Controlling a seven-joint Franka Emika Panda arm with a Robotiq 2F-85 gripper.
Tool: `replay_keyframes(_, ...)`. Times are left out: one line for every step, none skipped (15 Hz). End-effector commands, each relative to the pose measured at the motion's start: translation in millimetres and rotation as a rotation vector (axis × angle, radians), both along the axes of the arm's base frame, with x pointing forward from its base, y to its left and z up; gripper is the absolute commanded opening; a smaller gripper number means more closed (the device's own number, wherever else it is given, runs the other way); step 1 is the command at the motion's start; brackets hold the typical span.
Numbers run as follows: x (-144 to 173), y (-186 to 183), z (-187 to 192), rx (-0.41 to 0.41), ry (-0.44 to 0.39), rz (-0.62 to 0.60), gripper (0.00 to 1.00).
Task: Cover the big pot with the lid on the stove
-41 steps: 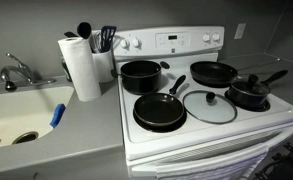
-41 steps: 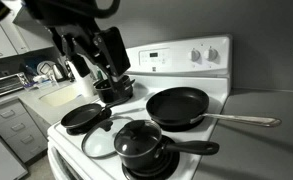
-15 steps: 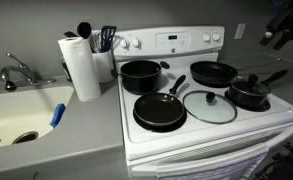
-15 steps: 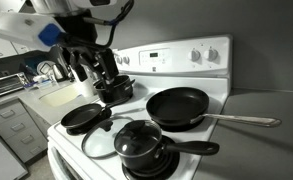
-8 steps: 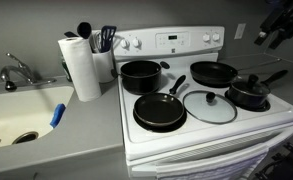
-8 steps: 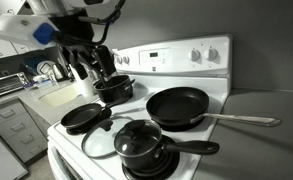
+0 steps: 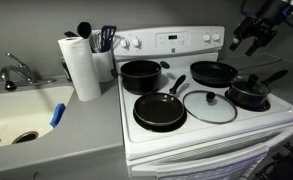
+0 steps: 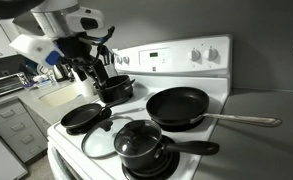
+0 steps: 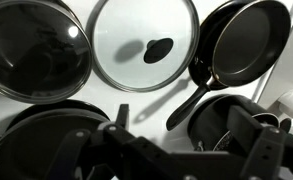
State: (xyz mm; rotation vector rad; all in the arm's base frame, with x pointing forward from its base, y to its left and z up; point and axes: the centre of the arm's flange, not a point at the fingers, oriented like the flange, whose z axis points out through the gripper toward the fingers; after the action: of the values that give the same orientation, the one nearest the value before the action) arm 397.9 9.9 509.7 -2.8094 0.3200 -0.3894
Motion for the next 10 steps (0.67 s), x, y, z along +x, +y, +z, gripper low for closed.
replay_keyframes(-1,-1,2,0.0,-0.004,-0.001,1.0)
replay_keyframes(-2,-1,4,0.001,-0.011,-0.002,1.0)
replay_keyframes(0,5,3,-0.028,0.015,-0.02,1.0)
replay_keyframes(2,18,6,-0.088,0.081,-0.084,1.0)
replay_keyframes(2,28,2,-0.118,0.07,-0.13,1.0)
replay_keyframes(3,40,1,-0.142,0.089,-0.181,1.0)
replay_keyframes(2,52,-2,-0.171,0.103,-0.227,1.0)
replay_keyframes(1,64,-5,-0.194,0.127,-0.271,1.0)
replay_keyframes(1,74,-9,-0.216,0.149,-0.317,1.0)
replay_keyframes(-1,83,-13,-0.238,0.171,-0.361,1.0)
